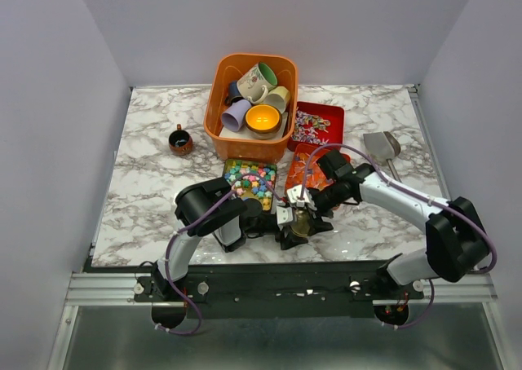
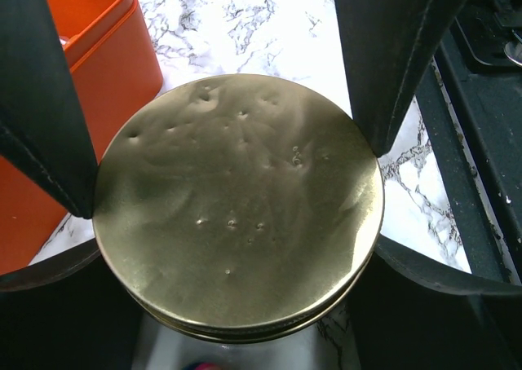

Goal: Pack the candies
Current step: Screw the bottle lid onto the packing bottle.

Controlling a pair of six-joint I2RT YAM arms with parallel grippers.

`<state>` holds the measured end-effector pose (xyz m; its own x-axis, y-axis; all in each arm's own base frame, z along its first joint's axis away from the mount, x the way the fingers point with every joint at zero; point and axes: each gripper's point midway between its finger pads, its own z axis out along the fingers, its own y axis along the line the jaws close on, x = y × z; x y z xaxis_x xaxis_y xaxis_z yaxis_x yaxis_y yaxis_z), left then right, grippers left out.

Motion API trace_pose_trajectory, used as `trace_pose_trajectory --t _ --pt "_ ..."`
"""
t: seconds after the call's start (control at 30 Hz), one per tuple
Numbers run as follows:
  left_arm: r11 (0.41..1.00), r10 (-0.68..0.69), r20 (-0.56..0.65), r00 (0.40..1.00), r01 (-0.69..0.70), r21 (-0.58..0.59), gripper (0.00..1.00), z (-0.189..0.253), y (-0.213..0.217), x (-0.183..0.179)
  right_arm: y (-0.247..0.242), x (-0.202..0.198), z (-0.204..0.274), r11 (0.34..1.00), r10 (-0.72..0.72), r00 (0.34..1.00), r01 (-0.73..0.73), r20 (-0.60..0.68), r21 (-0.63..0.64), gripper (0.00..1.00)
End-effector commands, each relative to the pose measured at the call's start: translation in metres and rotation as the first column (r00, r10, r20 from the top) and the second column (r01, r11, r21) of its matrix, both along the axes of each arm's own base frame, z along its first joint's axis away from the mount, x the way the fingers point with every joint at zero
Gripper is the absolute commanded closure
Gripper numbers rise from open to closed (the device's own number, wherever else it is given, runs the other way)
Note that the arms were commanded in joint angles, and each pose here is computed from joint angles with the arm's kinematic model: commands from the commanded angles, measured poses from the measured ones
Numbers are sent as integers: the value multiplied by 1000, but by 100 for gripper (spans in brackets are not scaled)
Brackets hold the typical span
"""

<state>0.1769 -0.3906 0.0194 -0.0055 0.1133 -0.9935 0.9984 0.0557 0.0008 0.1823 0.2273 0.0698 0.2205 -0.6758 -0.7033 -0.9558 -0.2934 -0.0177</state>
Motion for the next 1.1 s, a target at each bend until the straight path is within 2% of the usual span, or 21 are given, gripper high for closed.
trace_pose_trajectory --t 0.0,0.47,0.8,0.83,0.93,0.97,1.07 --pt "995 59 -49 997 -55 86 100 -28 14 1 -23 -11 -41 966 -177 981 160 -73 -202 36" --pt "994 74 -37 997 -71 86 100 -27 16 3 -11 -3 -28 888 -448 883 421 -140 -182 39" --pt "993 77 -29 997 -74 87 100 -27 16 3 -14 10 -29 824 -552 829 527 -88 -206 39" --pt "993 77 -32 997 -74 91 100 -28 16 3 -14 9 -28 819 -559 824 533 -92 -212 33" --pt "993 72 -32 997 -69 97 100 -29 17 1 -19 17 -15 812 -572 818 554 -56 -184 22" --pt "993 67 -31 997 -64 98 100 -29 17 1 -21 21 -7 813 -573 818 560 -47 -158 17" --pt "994 54 -30 998 -51 100 100 -30 17 -1 -28 44 37 811 -585 811 584 -31 -18 12"
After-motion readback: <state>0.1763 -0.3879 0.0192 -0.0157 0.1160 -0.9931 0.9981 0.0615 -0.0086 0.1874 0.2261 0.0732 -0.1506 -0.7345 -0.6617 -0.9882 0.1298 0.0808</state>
